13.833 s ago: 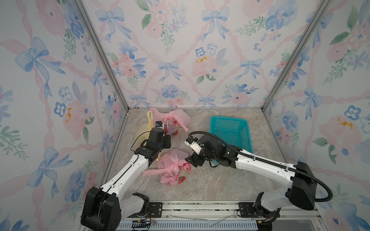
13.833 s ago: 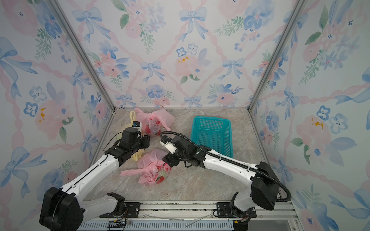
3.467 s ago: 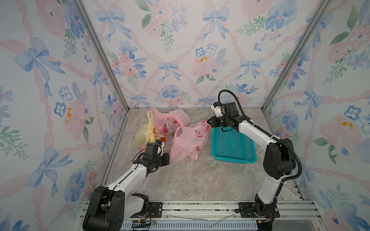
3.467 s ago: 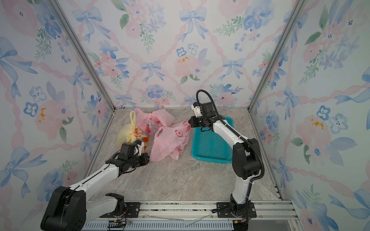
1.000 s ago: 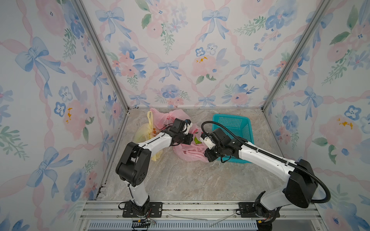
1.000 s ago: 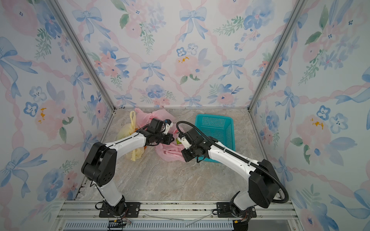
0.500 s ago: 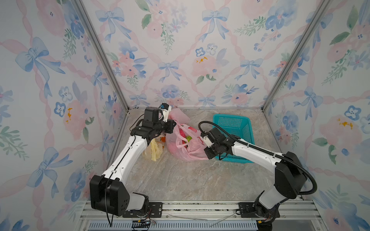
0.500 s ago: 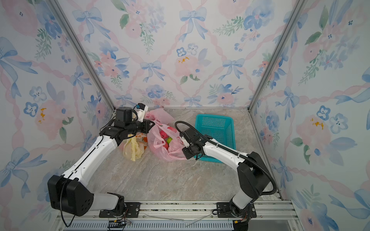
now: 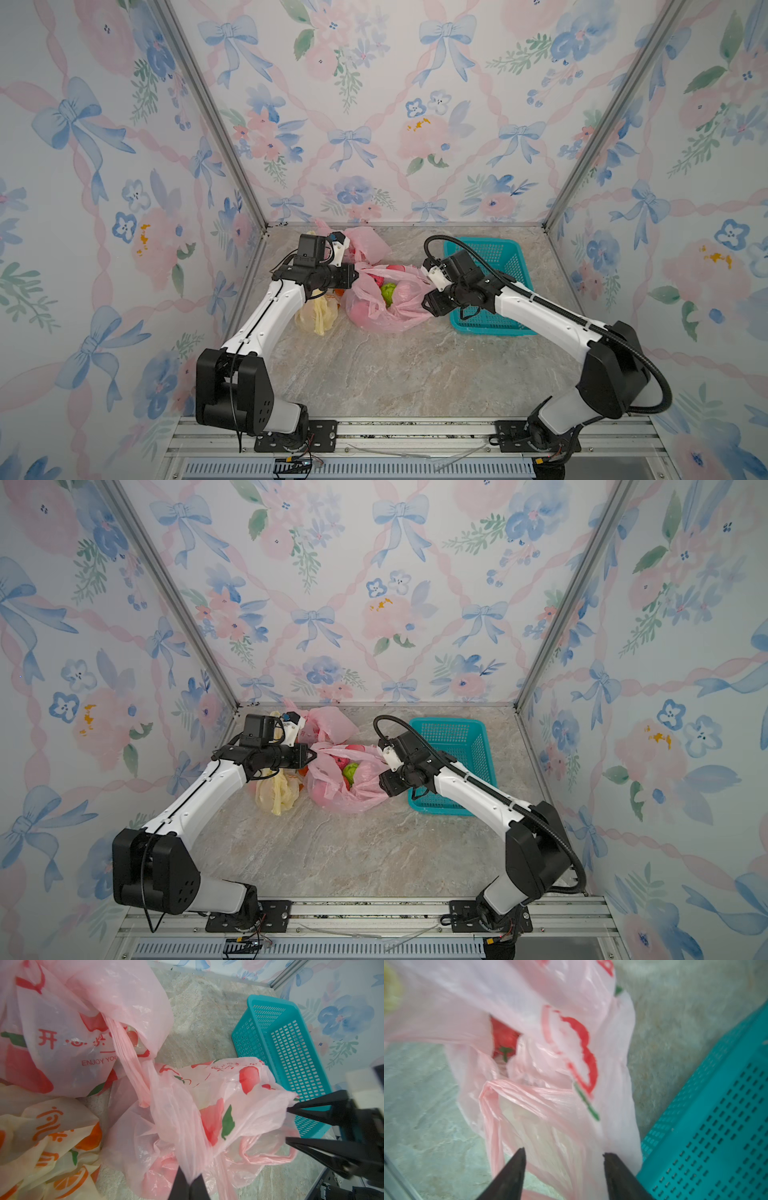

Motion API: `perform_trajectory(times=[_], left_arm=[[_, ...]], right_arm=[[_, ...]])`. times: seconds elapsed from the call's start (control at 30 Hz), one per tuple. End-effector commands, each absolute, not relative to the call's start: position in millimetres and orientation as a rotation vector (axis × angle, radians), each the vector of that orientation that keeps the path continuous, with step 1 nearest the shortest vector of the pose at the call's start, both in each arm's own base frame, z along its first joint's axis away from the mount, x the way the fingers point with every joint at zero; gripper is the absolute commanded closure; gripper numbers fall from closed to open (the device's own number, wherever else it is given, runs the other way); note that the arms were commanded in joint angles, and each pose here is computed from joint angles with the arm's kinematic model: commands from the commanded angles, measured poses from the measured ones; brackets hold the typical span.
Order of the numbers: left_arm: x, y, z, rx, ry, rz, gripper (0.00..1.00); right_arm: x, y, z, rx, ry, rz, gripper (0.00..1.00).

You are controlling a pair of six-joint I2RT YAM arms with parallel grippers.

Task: Untie the knot of a plastic bag & take out the apple
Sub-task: Untie the plastic bag at the center of the board.

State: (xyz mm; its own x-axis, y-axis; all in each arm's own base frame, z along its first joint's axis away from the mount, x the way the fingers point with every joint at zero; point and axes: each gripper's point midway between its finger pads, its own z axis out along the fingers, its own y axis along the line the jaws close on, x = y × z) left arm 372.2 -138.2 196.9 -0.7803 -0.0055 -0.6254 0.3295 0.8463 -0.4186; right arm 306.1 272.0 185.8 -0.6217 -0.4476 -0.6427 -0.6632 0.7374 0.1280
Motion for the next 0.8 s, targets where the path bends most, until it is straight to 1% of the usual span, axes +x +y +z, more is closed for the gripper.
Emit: perform_trajectory(times=[0.0,0.03,0.1,0.23,0.33,0.47,0.57,0.63,0.7,0.77], left_arm=[[374,-137,205,0.256,2.361,-0.671,1.00],[375,-137,206,0.258,2.356,-0.668,1.00],[378,-137,207,0.265,2.354,-0.665,1.00],[384,-139,208,0.272,2.352,-0.666,0.92],[388,-139,211,0.277,2.344,-0.660,0.91],[391,-139,216,0.286,2.330,-0.657,0.92],[392,-140,221,0.295,2.319,-0.661,0.92],[393,-141,221,0.296,2.316,-0.668,0.87],[392,-143,223,0.302,2.312,-0.687,0.80],[387,-146,226,0.304,2.308,-0.714,0.73]], right_arm=[[283,302,257,-0.890,2.095,0.674,0.27],[278,308,265,-0.898,2.067,0.705,0.27],[275,320,270,-0.917,2.049,0.734,0.30],[280,347,266,-0.931,2.048,0.832,0.29],[301,358,243,-0.914,2.103,0.791,0.29],[323,376,210,-0.921,2.168,0.780,0.29],[332,388,191,-0.933,2.197,0.789,0.26],[336,394,182,-0.937,2.207,0.797,0.26],[338,400,176,-0.938,2.212,0.809,0.26],[342,405,173,-0.935,2.209,0.815,0.31]])
